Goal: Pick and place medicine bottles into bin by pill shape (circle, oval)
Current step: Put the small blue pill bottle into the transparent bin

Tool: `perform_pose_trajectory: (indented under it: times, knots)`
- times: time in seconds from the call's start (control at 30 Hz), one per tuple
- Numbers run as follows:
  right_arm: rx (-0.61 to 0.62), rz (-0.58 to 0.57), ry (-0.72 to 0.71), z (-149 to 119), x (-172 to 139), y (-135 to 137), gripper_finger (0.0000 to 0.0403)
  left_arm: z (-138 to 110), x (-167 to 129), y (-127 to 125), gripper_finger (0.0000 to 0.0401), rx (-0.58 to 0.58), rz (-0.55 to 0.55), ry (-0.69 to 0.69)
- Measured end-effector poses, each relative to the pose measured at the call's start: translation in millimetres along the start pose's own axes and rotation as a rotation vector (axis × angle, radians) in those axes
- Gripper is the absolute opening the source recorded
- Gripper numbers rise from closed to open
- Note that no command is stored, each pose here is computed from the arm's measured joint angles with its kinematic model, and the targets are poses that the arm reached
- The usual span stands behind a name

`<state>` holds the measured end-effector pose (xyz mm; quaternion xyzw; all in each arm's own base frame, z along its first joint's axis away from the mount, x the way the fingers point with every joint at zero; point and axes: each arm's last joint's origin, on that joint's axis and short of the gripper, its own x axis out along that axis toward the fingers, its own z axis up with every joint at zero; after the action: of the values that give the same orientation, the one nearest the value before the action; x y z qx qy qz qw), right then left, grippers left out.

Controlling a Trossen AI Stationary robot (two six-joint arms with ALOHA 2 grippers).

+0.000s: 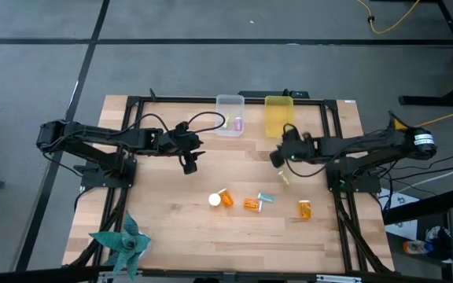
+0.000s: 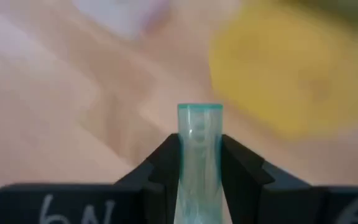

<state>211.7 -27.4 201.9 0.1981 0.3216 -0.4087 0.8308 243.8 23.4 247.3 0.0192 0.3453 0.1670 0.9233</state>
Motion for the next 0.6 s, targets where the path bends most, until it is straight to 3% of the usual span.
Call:
perform_pose_trajectory:
  times: [0.17, 0.3, 0.6]
  knots:
    - [-0.056, 0.094, -0.245, 42, -4, 10, 0.0096, 0, 0, 0, 0.0157, 0.000, 0.000, 0.000]
    - [-0.029, 0.117, -0.402, 64, 0, 10, 0.0096, 0, 0, 0, 0.0157, 0.000, 0.000, 0.000]
    - [0.007, 0.187, -0.470, 76, 52, 17, 0.0096, 0, 0, 0, 0.0157, 0.000, 0.000, 0.000]
